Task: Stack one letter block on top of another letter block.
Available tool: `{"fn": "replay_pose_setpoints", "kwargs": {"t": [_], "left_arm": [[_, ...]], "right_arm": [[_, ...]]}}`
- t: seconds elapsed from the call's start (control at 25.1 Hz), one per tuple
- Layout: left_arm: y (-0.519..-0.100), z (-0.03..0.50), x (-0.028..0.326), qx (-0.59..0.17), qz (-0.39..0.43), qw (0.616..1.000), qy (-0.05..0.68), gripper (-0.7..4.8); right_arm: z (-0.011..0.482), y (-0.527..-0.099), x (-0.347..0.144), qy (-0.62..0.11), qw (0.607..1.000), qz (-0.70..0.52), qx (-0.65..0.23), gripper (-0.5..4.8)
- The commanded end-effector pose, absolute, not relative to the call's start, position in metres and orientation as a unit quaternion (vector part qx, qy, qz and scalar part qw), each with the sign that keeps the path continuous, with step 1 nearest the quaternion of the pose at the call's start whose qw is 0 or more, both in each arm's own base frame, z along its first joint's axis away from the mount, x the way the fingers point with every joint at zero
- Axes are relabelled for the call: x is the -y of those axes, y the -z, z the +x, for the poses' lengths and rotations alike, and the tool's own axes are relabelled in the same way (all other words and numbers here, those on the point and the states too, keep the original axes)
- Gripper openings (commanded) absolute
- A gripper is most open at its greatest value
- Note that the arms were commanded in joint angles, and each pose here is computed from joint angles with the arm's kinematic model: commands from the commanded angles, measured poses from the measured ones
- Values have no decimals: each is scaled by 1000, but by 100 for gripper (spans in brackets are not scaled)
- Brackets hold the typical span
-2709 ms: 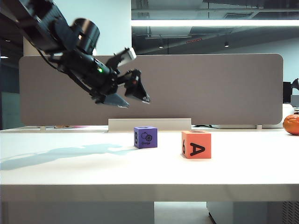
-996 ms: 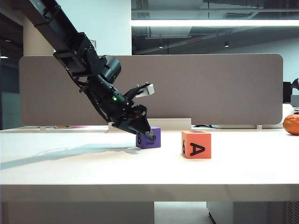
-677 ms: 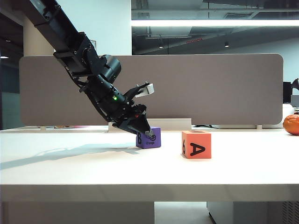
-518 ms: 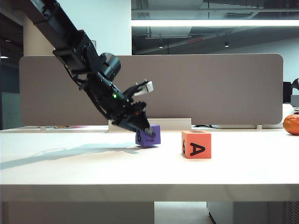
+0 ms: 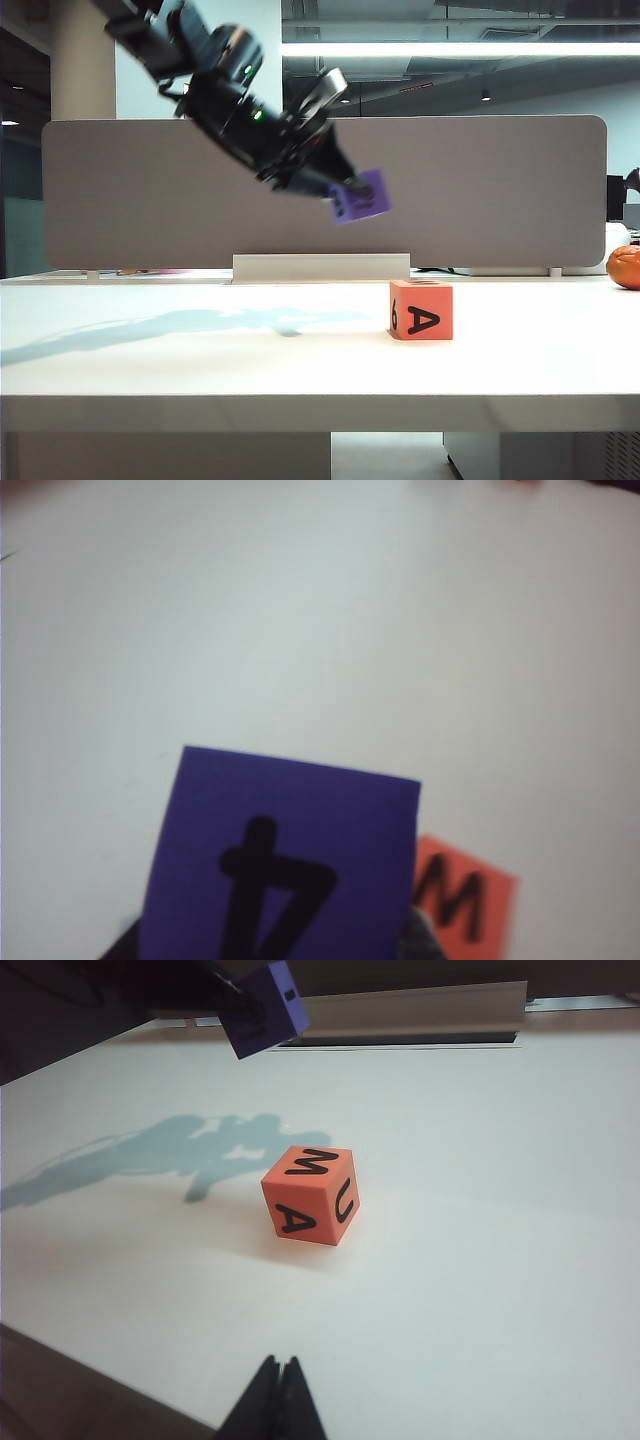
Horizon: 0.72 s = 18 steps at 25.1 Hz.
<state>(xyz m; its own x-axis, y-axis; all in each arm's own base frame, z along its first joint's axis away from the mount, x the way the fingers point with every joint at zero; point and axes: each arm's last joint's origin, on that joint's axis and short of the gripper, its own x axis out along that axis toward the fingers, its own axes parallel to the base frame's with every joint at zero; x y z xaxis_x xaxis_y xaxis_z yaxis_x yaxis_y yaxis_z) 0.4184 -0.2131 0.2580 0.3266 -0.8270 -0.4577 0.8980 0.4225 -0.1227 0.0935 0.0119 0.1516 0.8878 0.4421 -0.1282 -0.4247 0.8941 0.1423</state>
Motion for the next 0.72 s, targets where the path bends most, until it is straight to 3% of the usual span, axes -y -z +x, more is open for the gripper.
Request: {"fn": "replay_pose_setpoints", "kwargs": {"t": [0.04, 0.2, 0.36, 0.72], "left_arm": [[-261, 405, 229, -240, 80, 793, 554, 180], [-254, 391, 250, -270, 102, 785, 548, 180], [-248, 374, 270, -277, 183, 782, 528, 182], [-240, 366, 282, -278, 198, 769, 541, 183]], "right_arm": [[94, -152, -12, -223, 970, 54, -74, 0], [94, -152, -12, -223, 970, 54, -74, 0], [94, -152, -12, -224, 970, 54, -74, 0], [94, -152, -12, -225, 970, 54, -74, 0]]}}
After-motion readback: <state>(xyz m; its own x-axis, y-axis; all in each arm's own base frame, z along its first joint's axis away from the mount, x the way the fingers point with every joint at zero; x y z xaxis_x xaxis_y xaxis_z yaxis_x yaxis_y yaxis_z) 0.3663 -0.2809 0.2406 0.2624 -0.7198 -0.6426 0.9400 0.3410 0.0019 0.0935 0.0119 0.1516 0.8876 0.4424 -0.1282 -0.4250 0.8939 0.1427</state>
